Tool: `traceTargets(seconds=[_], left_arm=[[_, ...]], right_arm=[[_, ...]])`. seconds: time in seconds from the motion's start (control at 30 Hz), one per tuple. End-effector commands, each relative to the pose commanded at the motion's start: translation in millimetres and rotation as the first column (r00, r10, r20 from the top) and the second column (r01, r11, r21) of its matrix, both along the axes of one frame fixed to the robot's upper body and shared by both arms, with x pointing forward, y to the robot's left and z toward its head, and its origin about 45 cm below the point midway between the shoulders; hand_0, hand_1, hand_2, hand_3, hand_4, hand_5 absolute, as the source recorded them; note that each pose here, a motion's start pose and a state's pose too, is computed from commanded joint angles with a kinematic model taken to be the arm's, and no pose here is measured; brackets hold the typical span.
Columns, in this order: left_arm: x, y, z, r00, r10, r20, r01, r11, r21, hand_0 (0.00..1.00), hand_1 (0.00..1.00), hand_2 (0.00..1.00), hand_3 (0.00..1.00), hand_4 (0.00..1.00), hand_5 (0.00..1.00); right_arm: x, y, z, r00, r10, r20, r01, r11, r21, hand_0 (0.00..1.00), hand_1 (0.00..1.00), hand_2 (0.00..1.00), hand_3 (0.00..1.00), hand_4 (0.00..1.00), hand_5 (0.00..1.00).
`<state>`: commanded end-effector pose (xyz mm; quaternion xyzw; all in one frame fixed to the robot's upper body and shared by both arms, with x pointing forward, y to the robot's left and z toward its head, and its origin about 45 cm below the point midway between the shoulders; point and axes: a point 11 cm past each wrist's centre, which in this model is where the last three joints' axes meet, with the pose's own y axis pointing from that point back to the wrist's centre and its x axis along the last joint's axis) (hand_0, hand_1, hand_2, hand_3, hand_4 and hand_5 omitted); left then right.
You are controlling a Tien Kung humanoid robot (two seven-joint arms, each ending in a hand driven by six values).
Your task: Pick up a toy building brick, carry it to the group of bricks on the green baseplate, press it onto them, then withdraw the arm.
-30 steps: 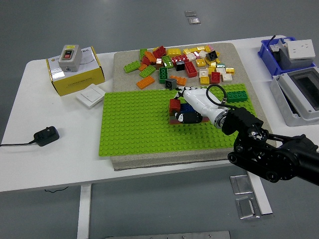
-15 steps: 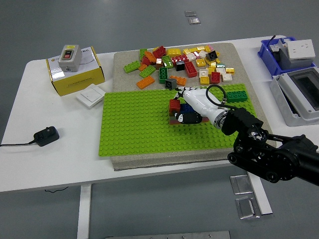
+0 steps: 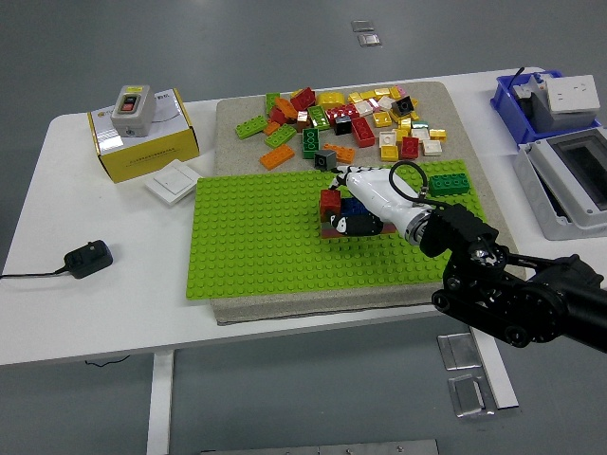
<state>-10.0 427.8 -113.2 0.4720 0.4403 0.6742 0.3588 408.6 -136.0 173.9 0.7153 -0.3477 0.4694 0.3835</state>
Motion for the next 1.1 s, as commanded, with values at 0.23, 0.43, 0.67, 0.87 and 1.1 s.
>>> traceTargets(seconds=[0.23, 0.43, 0.67, 0.87, 1.1], left_arm=[[1.3, 0.2, 0.1, 1.000, 0.000, 0.004, 0.000, 1.000, 0.001, 0.662, 0.663, 0.598, 0.610, 0.231, 0.689], [2.5, 0.3, 0.2, 1.000, 0.000, 0.007, 0.000, 1.000, 0.002, 0.662, 0.663, 0.597, 0.609, 0.238, 0.692], [3.7, 0.1, 0.2, 1.000, 0.000, 0.011, 0.000, 1.000, 0.003, 0.662, 0.662, 0.597, 0.610, 0.240, 0.693], [4.1, -0.3, 0.1, 1.000, 0.000, 0.012, 0.000, 1.000, 0.002, 0.661, 0.662, 0.597, 0.609, 0.241, 0.694], [4.4, -0.6, 0.0, 1.000, 0.000, 0.013, 0.000, 1.000, 0.002, 0.661, 0.662, 0.597, 0.607, 0.242, 0.694]], right_arm=[[1.6, -4.8, 0.5, 1.000, -0.003, 0.004, 0.003, 1.000, -0.013, 0.788, 0.879, 0.937, 0.585, 0.560, 0.436], [1.3, -5.7, 0.3, 1.000, 0.004, 0.006, -0.004, 1.000, -0.024, 0.788, 0.878, 0.937, 0.585, 0.560, 0.436], [0.2, -3.7, -0.4, 1.000, 0.011, 0.004, -0.011, 1.000, -0.025, 0.789, 0.878, 0.937, 0.583, 0.560, 0.438], [0.1, -2.2, 0.0, 1.000, 0.013, 0.004, -0.013, 1.000, -0.021, 0.787, 0.877, 0.936, 0.583, 0.560, 0.439], [-0.1, -2.1, -0.7, 1.000, 0.012, 0.001, -0.012, 1.000, -0.020, 0.788, 0.876, 0.936, 0.585, 0.561, 0.439]])
